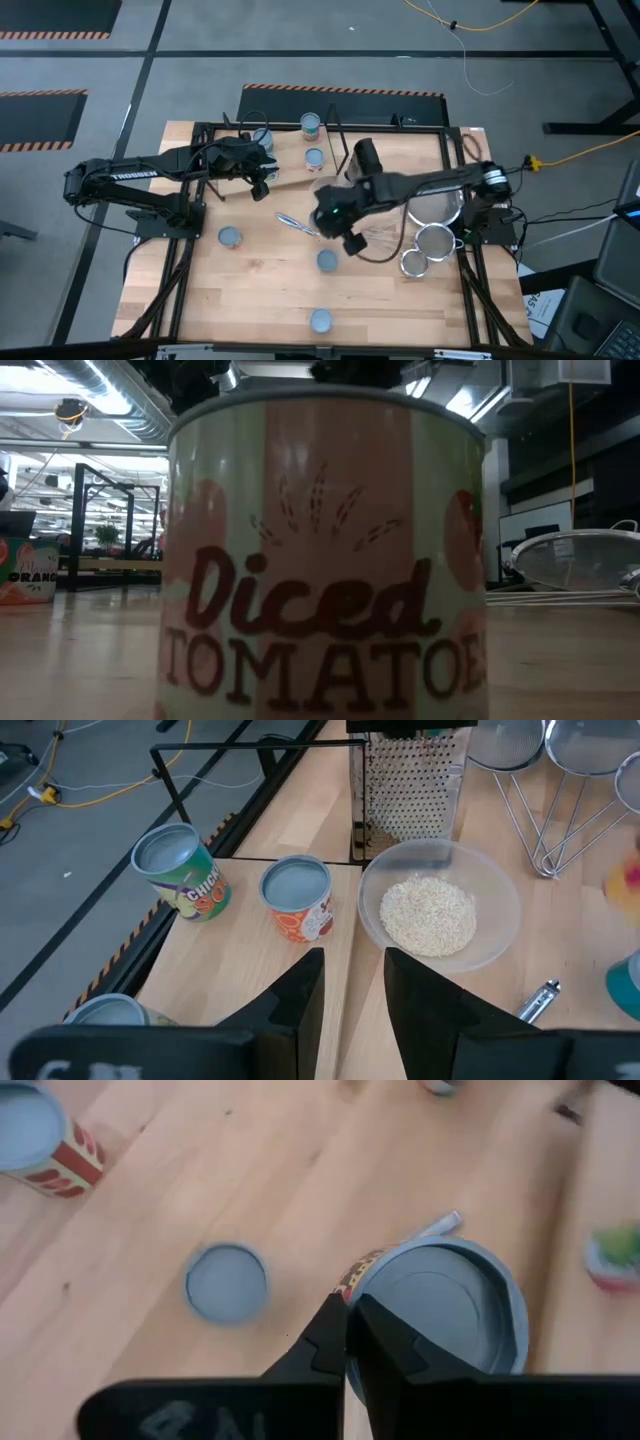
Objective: Pick and place cans onto a shelf
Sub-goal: Move the yellow can to the center of the table
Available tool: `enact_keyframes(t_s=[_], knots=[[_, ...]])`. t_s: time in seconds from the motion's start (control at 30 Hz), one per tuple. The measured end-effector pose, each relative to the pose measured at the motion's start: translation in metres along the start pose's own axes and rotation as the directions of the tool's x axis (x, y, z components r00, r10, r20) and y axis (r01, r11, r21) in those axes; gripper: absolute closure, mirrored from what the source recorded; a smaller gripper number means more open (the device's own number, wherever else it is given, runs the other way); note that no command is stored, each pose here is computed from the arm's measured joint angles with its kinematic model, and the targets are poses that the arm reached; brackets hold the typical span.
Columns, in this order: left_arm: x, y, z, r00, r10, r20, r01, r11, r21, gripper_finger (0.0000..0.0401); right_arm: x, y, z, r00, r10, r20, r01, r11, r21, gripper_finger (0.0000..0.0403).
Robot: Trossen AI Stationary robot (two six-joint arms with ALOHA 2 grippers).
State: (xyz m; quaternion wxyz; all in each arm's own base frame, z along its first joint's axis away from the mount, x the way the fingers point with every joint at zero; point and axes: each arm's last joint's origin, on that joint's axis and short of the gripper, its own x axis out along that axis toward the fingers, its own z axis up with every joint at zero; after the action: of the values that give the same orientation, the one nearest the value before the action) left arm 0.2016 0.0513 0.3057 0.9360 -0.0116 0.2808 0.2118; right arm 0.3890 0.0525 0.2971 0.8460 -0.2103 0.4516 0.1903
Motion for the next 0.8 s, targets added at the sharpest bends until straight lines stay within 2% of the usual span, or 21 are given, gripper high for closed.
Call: enact_keyframes(t_s=[0.13,0.33,0.57,0.67,0.8], knots=[[0.0,0.0,0.0,1.0,0.0,0.0,0.0,1.0,0.0,0.0302,0.032,0.003,0.004,0.999,0.048,0.014,-0.047,0.997,-0.065,0.0388],[0.0,0.0,0.0,1.0,0.0,0.0,0.0,1.0,0.0,0.0302,0.075,0.001,0.002,0.998,0.06,-0.008,-0.061,0.994,-0.095,0.0387],[0.0,0.0,0.0,1.0,0.0,0.0,0.0,1.0,0.0,0.0302,0.107,-0.001,0.001,0.996,0.083,0.03,-0.076,0.98,-0.185,0.0386],[0.0,0.0,0.0,1.0,0.0,0.0,0.0,1.0,0.0,0.0302,0.117,-0.002,-0.002,0.99,0.132,0.047,-0.122,0.975,-0.183,0.0385],[0.0,0.0,0.0,1.0,0.0,-0.001,0.0,1.0,0.0,0.0302,0.135,-0.003,-0.011,0.988,0.157,0.007,-0.153,0.974,-0.169,0.0385]])
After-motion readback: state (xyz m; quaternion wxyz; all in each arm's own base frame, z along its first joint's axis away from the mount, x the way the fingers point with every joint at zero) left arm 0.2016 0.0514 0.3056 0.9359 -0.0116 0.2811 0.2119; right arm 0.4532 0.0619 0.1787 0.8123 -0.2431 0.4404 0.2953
